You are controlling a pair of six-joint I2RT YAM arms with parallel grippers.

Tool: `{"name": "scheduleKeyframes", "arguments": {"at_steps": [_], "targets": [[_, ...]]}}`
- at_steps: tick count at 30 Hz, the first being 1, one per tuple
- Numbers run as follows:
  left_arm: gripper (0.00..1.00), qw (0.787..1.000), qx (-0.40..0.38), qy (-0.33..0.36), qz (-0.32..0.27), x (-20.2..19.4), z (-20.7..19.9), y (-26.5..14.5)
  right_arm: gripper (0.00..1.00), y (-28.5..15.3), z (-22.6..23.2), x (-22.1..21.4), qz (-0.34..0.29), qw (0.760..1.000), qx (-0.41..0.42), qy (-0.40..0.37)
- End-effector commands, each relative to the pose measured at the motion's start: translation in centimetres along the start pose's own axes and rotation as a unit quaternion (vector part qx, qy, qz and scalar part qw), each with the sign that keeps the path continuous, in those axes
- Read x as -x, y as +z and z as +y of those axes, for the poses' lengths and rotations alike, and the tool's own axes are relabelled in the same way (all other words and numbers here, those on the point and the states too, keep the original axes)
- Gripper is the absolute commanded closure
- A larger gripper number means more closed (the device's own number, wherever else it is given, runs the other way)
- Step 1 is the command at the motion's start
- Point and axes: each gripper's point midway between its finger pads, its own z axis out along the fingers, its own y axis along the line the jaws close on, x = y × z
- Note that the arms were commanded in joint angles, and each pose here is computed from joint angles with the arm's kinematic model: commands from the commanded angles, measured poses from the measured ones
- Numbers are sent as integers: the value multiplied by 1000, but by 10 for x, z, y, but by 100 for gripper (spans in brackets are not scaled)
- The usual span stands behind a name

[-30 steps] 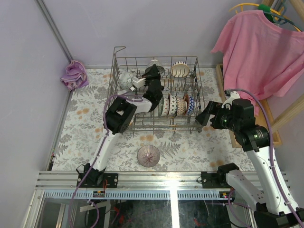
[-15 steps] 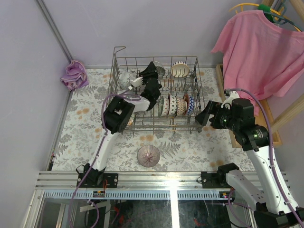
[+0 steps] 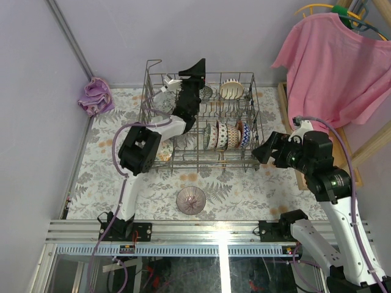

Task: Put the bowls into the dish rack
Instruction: Place the bowl in the dish rack.

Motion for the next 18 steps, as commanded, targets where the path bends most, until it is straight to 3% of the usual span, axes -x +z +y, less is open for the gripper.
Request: {"name": "scheduleKeyframes", "arguments": {"at_steps": [1, 10, 14, 18], "targets": [[46, 994, -64, 20, 84, -18, -61, -5, 10, -9, 15, 1, -3, 999, 32, 9], [44, 970, -64, 93, 217, -18, -124, -54, 10, -24, 25, 4, -10, 999, 47, 17], [43, 944, -33, 144, 295, -14, -135, -94, 10, -27, 28, 5, -10, 998, 51, 22], [35, 917, 5, 176, 357, -1, -138, -145, 9, -30, 31, 2, -7, 998, 60, 27]]}}
